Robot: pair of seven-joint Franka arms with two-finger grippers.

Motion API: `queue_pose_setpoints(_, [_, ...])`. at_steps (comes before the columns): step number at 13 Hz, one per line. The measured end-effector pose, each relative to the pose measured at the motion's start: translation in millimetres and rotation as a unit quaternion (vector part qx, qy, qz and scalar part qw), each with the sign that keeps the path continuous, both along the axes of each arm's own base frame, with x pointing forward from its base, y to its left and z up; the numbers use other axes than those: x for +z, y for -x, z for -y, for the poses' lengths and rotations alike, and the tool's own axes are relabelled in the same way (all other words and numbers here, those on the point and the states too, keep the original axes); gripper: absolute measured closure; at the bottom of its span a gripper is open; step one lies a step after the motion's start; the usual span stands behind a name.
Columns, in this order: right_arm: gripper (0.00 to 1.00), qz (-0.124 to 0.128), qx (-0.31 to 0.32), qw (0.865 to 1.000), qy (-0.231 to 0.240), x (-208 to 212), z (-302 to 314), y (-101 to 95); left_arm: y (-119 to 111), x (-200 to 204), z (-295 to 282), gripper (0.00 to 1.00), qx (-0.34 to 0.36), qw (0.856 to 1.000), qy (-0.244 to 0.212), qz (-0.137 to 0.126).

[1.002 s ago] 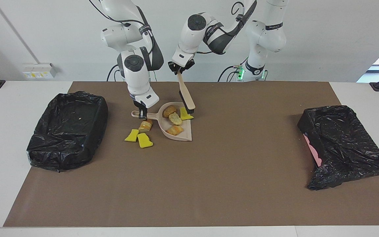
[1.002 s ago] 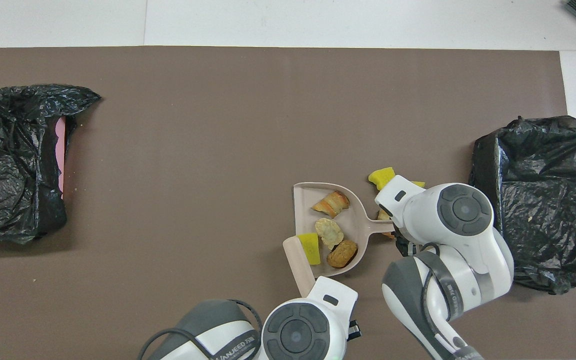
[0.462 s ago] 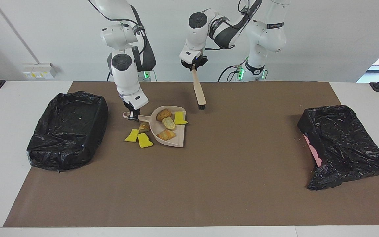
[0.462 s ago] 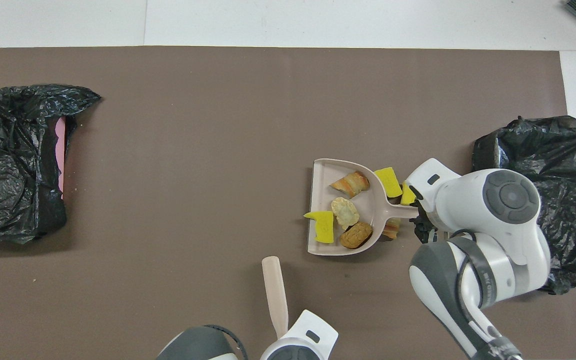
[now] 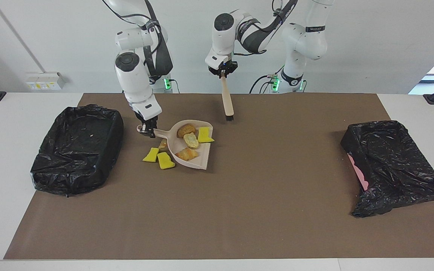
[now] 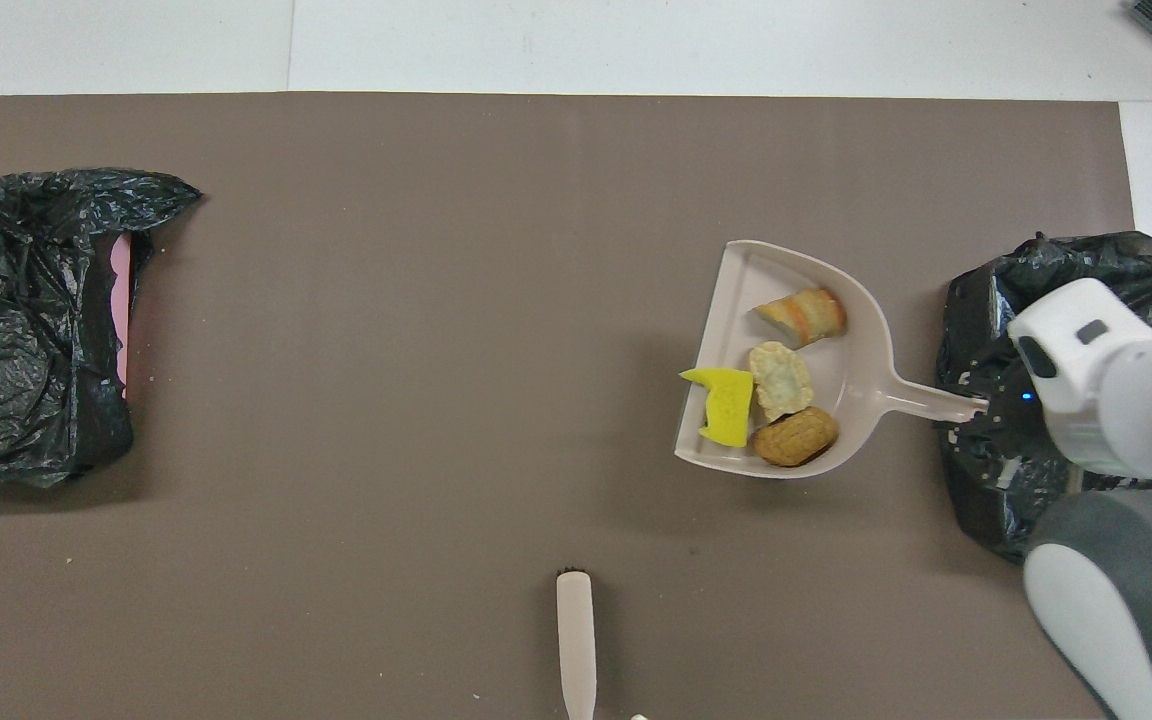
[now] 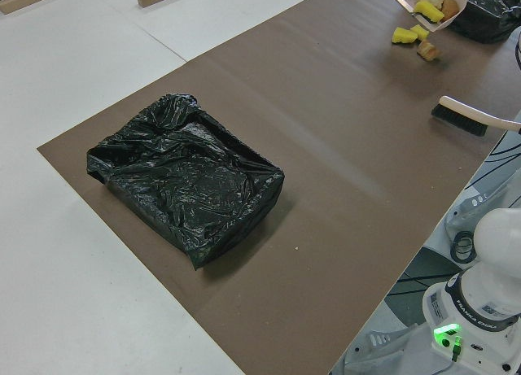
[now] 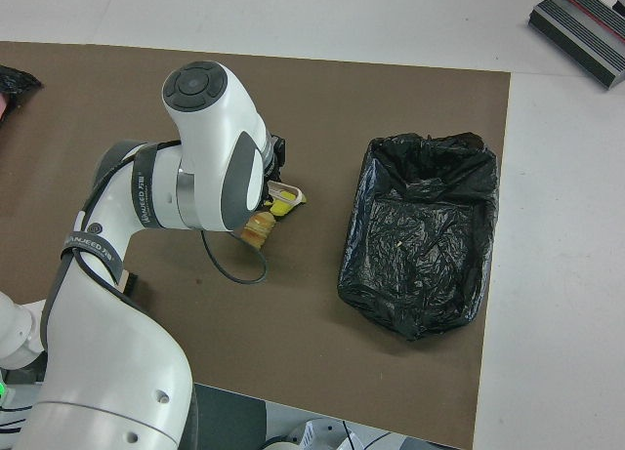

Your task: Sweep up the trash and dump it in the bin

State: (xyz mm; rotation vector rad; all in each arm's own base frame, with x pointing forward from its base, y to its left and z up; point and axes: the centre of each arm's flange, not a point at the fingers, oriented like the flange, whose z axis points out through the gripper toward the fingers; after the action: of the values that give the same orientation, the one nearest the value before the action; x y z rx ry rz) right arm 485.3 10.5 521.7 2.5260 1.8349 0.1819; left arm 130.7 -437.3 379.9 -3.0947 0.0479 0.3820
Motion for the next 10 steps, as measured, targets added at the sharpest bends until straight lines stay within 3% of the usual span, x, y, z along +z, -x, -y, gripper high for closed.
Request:
queue_pose_setpoints(3, [0.67, 0.022, -0.038, 0.999, -0.007, 44, 102, 17.5, 0, -8, -3, 0.74, 0.004, 1.000, 0.002, 0.004])
queue_pose_setpoints(5, [0.67, 0.026, -0.075, 0.997, -0.008, 46, 169, 32.9, -1, -13, -5, 0.74, 0.006, 1.000, 0.003, 0.006])
queue_pose_setpoints(10, [0.67, -0.011, -0.109, 0.988, 0.108, 42, 252, 65.7, -6, -33, -3, 0.74, 0.015, 1.000, 0.003, 0.008])
